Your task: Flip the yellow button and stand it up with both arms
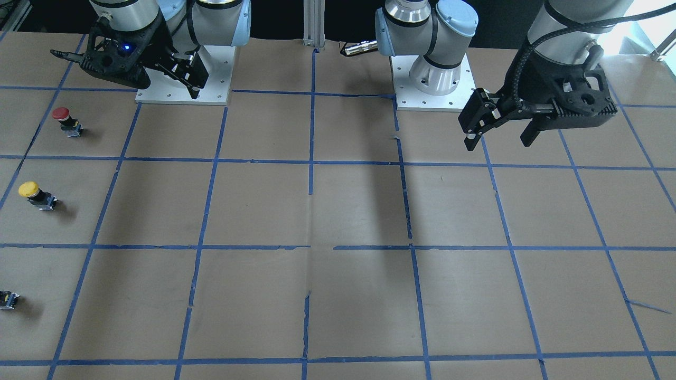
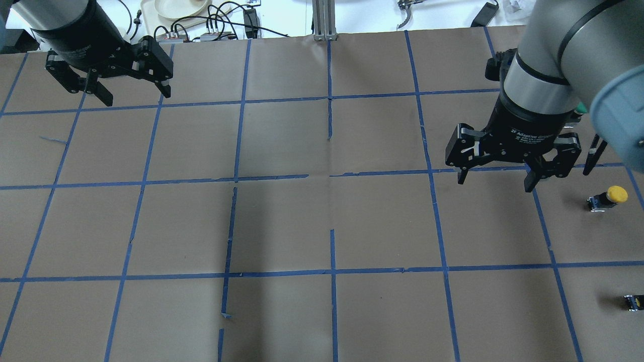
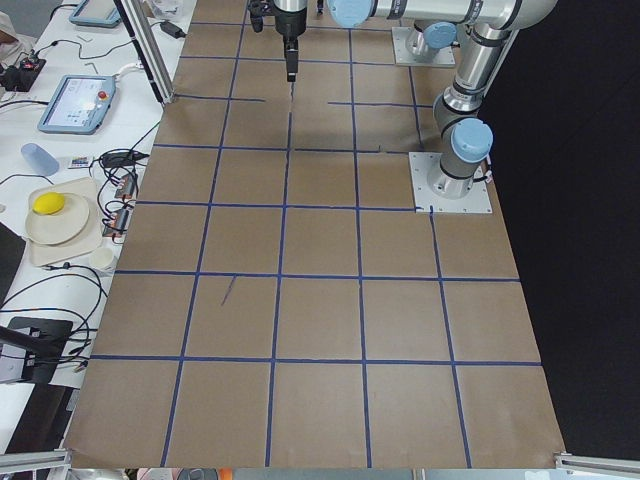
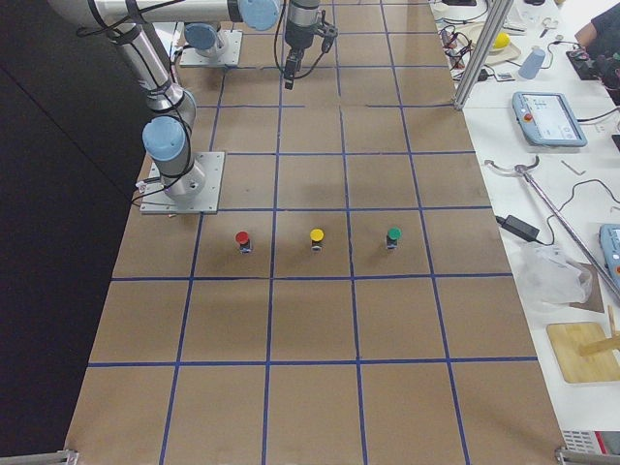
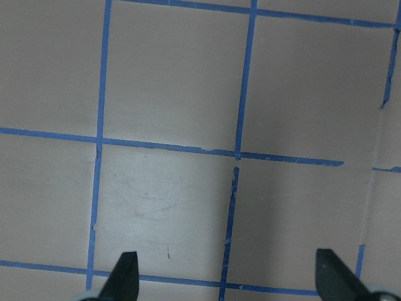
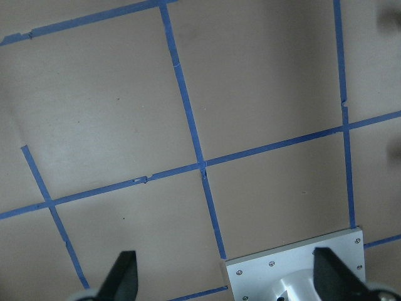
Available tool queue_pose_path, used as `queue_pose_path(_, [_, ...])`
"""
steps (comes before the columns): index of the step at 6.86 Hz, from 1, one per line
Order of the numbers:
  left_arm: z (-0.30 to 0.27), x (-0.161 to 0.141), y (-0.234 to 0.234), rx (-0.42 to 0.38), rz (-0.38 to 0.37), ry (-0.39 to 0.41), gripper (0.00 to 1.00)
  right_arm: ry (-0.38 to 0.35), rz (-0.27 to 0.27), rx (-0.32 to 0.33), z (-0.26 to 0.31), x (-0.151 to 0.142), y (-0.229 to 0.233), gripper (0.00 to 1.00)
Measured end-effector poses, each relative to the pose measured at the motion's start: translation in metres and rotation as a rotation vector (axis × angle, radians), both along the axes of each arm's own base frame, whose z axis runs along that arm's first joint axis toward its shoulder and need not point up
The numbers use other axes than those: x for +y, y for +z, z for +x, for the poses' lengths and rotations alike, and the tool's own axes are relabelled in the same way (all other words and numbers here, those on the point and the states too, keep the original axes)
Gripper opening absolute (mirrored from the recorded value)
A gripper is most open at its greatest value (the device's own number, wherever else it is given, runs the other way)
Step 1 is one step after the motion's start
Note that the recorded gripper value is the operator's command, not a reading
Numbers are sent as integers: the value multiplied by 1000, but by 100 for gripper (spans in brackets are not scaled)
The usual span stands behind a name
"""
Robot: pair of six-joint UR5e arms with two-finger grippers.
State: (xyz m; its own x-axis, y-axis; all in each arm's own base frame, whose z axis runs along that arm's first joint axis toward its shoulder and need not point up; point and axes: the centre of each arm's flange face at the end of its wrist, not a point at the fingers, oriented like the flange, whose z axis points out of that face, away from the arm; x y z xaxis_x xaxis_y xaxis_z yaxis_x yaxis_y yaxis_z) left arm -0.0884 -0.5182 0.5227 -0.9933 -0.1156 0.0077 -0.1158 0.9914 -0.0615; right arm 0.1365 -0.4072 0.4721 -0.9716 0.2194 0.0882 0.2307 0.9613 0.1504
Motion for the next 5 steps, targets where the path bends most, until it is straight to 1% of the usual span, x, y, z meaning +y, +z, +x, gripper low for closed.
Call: queue_pose_path(5, [-1, -1, -1, 0, -2, -1, 100, -1, 3, 3, 0, 0, -4, 100])
